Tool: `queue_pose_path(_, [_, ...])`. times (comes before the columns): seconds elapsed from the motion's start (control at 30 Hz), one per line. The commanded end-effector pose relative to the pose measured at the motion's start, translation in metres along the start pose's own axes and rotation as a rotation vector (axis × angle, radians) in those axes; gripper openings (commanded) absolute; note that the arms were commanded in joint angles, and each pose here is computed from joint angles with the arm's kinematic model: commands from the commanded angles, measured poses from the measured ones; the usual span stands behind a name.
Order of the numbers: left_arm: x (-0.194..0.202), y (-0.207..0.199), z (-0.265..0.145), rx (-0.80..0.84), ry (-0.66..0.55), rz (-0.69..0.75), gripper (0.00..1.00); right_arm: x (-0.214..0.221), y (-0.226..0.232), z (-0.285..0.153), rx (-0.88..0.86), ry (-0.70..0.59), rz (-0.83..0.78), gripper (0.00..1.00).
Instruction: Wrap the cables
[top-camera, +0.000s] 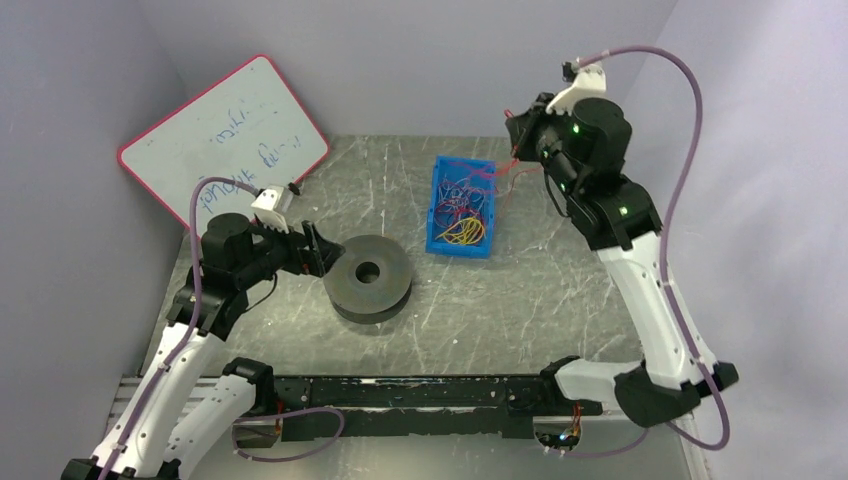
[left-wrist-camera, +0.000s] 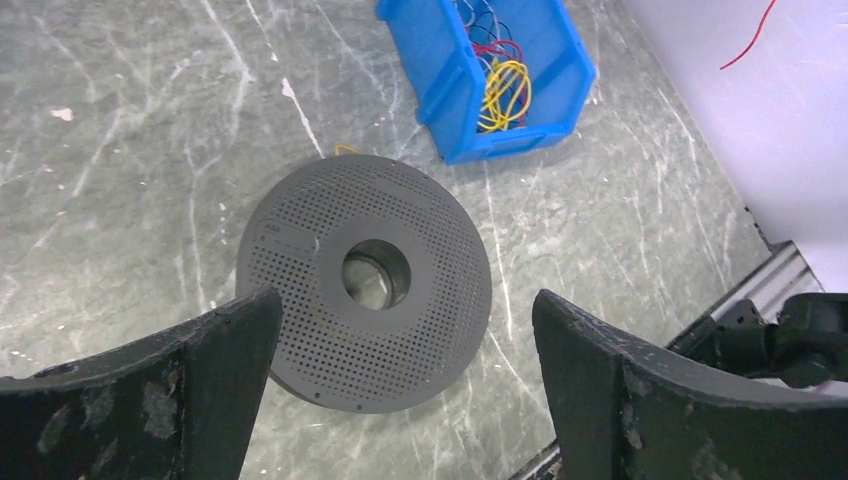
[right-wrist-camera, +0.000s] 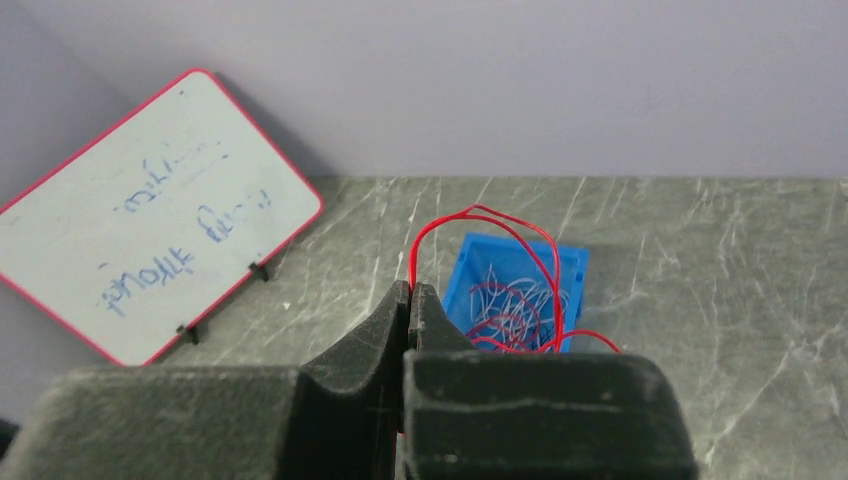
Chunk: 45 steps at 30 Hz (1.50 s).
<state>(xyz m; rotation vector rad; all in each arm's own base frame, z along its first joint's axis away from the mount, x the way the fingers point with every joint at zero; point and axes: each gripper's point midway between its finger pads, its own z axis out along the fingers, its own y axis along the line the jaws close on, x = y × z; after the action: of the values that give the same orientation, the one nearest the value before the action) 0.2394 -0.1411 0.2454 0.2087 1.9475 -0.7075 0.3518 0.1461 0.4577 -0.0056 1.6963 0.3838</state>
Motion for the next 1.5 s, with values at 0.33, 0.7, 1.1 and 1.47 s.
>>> queue_pose_path(0.33, [0.0, -0.064, -0.01, 0.354, 0.03, -0.111, 0.99, 0.081, -0.016, -0.068, -0.046, 0.153, 0.052, 0.0])
queue_pose_path(0.7, [0.014, -0.111, -0.017, 0.643, 0.089, -0.129, 0.97, 0.147, -0.008, -0.077, -0.149, 0.28, 0.103, 0.0])
queue_pose_path(1.1, [0.06, -0.151, 0.022, 0.678, 0.269, -0.144, 0.9, 0.195, 0.0, -0.07, -0.218, 0.39, 0.124, 0.0])
queue_pose_path(1.47, [0.087, -0.177, 0.056, 0.67, 0.349, -0.198, 0.81, 0.223, 0.012, -0.063, -0.289, 0.464, 0.165, 0.0])
